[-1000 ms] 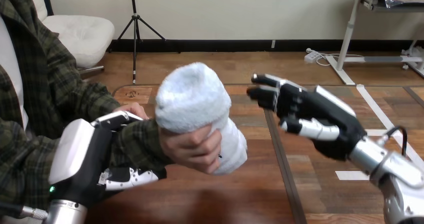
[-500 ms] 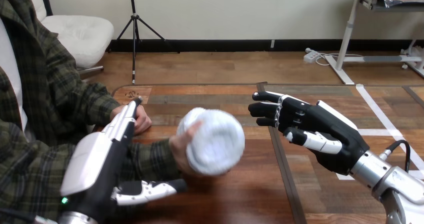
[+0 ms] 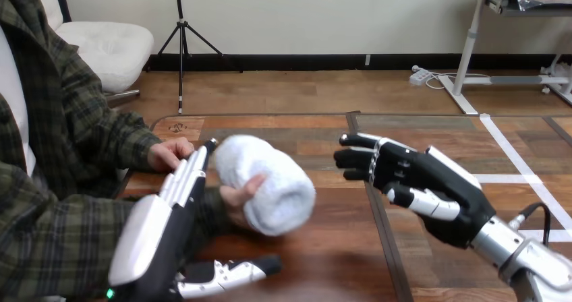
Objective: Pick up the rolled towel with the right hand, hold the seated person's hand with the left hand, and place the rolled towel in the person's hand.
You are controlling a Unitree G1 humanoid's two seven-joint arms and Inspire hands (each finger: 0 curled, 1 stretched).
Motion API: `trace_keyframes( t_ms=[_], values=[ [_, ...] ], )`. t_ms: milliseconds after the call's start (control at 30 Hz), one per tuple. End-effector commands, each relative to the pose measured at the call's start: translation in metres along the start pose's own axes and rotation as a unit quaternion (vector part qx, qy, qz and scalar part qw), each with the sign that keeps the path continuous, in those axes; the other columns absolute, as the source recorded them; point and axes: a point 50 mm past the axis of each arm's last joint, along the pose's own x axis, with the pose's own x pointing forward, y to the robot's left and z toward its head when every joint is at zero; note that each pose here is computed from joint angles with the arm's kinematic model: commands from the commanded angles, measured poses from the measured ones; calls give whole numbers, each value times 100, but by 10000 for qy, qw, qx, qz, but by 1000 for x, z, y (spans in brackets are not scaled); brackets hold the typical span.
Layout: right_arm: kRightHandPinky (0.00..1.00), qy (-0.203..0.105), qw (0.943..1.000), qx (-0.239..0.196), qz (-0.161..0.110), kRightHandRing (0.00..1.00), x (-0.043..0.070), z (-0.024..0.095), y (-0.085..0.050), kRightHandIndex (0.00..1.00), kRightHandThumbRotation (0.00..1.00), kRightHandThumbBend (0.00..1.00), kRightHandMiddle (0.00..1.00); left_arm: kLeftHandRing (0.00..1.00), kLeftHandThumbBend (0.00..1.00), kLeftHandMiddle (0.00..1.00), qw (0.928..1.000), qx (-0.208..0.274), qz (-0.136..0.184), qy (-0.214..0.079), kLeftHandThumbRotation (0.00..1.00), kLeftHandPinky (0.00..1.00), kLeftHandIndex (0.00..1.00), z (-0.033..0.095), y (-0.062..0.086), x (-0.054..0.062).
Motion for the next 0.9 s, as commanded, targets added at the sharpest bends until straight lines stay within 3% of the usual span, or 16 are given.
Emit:
trace_keyframes(
  t_ms=[0,867],
  values=[
    [87,-242,9995,-183,-58,86,6,9,-1,84,51,100,83,100,100,100,9992,-199,253,-233,55,100,100,6,-3,3],
    [83,-91,9997,-227,-77,84,0,-1,6,84,52,100,82,100,100,100,9960,-766,147,-437,60,100,100,14,-32,-10]
  ],
)
